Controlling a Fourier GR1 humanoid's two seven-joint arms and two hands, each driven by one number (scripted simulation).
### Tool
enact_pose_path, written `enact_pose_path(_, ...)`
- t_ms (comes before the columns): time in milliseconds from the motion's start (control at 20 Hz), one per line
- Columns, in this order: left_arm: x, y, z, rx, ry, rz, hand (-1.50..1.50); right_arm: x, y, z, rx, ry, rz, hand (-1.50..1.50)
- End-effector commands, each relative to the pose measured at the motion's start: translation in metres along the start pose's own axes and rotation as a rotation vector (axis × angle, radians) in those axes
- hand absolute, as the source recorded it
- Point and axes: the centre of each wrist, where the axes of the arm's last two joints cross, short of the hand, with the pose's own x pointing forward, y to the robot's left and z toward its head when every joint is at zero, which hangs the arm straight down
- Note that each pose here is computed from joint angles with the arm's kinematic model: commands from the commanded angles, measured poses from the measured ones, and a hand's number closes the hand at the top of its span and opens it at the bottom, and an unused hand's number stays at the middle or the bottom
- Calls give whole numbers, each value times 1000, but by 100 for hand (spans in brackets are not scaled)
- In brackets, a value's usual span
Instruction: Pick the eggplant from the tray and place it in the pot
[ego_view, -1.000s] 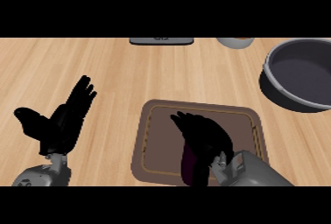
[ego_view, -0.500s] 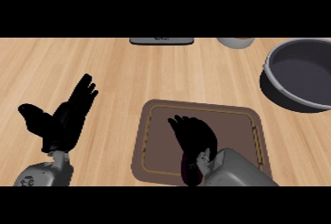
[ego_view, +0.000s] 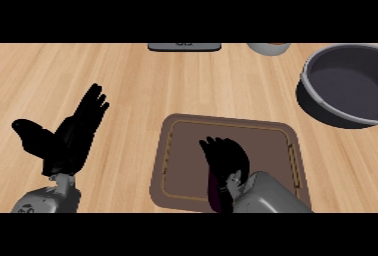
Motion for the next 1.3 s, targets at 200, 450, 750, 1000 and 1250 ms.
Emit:
enact_pose_path(200,-1,-14,4,-7,-7,2,0,1,-9,-12,14,-103,-40,150)
enact_pose_path(450,-9,10,9,0,-16,-10,0,20,7,-6,-71,-105,-2,150)
enact_pose_path(750,-14,5,2,48,10,25,0,-140,-26,14,-247,76,-145,150)
enact_pose_path(1000,-14,20,10,96,9,3,0,-278,-48,61,-398,282,-313,150)
enact_pose_path(1250,-9,9,5,38,-12,2,0,-382,-34,114,-532,391,-309,150)
